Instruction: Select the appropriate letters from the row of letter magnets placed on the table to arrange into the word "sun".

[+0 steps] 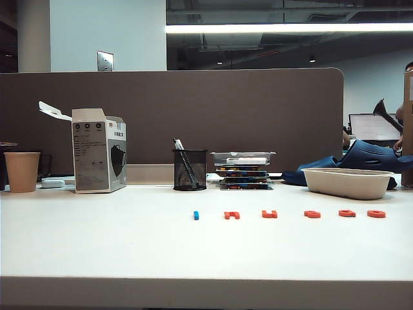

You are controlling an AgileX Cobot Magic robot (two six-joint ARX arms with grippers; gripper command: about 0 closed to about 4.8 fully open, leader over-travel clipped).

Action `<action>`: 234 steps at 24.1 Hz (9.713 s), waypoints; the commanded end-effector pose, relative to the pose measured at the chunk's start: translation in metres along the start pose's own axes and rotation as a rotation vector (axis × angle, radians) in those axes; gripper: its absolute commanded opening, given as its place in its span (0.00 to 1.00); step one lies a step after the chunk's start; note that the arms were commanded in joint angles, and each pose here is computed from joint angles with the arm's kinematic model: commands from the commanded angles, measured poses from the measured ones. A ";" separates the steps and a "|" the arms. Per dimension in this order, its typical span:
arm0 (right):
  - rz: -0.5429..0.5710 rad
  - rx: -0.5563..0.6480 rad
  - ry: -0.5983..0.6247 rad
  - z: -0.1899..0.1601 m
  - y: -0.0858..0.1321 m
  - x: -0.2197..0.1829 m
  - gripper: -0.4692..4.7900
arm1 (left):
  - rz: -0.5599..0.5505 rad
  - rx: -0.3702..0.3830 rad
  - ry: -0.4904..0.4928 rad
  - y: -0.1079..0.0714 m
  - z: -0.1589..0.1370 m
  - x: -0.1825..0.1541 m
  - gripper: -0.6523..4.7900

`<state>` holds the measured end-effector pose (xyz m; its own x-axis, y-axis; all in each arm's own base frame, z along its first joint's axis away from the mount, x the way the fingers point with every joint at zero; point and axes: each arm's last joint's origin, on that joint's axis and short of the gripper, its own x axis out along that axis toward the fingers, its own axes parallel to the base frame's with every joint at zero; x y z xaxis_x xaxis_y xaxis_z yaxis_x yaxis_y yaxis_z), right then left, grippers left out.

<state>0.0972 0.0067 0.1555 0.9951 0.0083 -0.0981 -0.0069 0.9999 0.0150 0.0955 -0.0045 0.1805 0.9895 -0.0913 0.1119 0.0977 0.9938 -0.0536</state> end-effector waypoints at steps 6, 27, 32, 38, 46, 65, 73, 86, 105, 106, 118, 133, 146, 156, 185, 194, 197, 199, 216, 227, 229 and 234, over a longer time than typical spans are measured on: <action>-0.002 -0.003 -0.016 0.000 0.000 0.000 0.09 | -0.006 0.002 -0.022 0.000 0.003 0.000 0.11; -0.003 -0.003 -0.016 0.000 0.000 0.000 0.09 | -0.393 -0.033 0.138 -0.027 0.185 -0.063 0.11; -0.003 -0.003 -0.016 0.000 0.000 0.000 0.09 | -0.491 -0.087 0.288 -0.031 0.233 -0.049 0.11; -0.012 -0.003 -0.015 0.000 0.000 0.000 0.09 | -0.596 -0.263 0.437 -0.039 0.291 -0.016 0.11; -0.079 -0.002 -0.016 0.000 -0.002 0.000 0.09 | -0.539 -0.411 0.705 -0.098 0.283 0.041 0.11; -0.078 0.000 -0.017 0.000 -0.002 0.000 0.09 | -0.412 -0.335 0.847 -0.217 0.219 0.101 0.11; -0.078 0.001 -0.017 0.000 -0.002 0.000 0.09 | -0.345 -0.310 0.810 -0.217 0.219 0.101 0.11; -0.077 0.005 -0.047 0.011 -0.002 -0.003 0.09 | -0.248 -0.267 0.772 -0.213 0.217 0.102 0.11; 0.164 0.076 0.332 0.221 0.013 0.024 0.09 | -0.248 -0.266 0.773 -0.213 0.217 0.102 0.11; 0.176 0.090 0.355 0.224 0.014 0.033 0.09 | -0.248 -0.266 0.773 -0.213 0.217 0.102 0.11; 0.321 0.057 0.710 0.201 0.061 0.164 0.52 | -0.248 -0.266 0.774 -0.213 0.216 0.102 0.11; 0.303 -0.044 0.958 0.113 0.105 0.240 0.63 | -0.248 -0.266 0.774 -0.213 0.216 0.102 0.11; 0.254 -0.076 1.106 0.060 0.109 0.262 0.63 | -0.247 -0.265 0.774 -0.213 0.216 0.102 0.11; 0.253 -0.078 1.119 0.057 0.109 0.262 0.60 | -0.247 -0.265 0.774 -0.213 0.216 0.102 0.11; 0.224 -0.134 1.255 0.028 0.116 0.260 0.44 | -0.249 -0.262 0.773 -0.213 0.216 0.102 0.11; 0.224 -0.134 1.255 0.028 0.116 0.260 0.34 | -0.249 -0.262 0.773 -0.213 0.216 0.102 0.11; 0.224 -0.134 1.255 0.028 0.116 0.260 0.26 | -0.248 -0.262 0.773 -0.213 0.216 0.102 0.11; 0.224 -0.135 1.255 0.028 0.116 0.260 0.26 | -0.249 -0.262 0.773 -0.213 0.216 0.102 0.11; 0.226 -0.133 1.278 0.028 0.116 0.258 0.26 | -0.249 -0.262 0.773 -0.213 0.216 0.102 0.11; 0.245 -0.139 1.220 0.061 0.116 0.256 0.26 | -0.249 -0.262 0.774 -0.213 0.216 0.102 0.11; 0.244 -0.115 1.161 0.078 0.116 0.253 0.26 | -0.249 -0.262 0.774 -0.213 0.216 0.102 0.11; 0.222 -0.041 1.069 0.108 0.114 0.241 0.26 | -0.249 -0.262 0.774 -0.213 0.216 0.102 0.11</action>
<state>0.3498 0.1208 0.2332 0.3526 0.1686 -0.9205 -0.2269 0.9697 0.0907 0.1531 -0.2124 0.4150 0.7140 -0.4129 -0.5654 0.2466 0.9041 -0.3489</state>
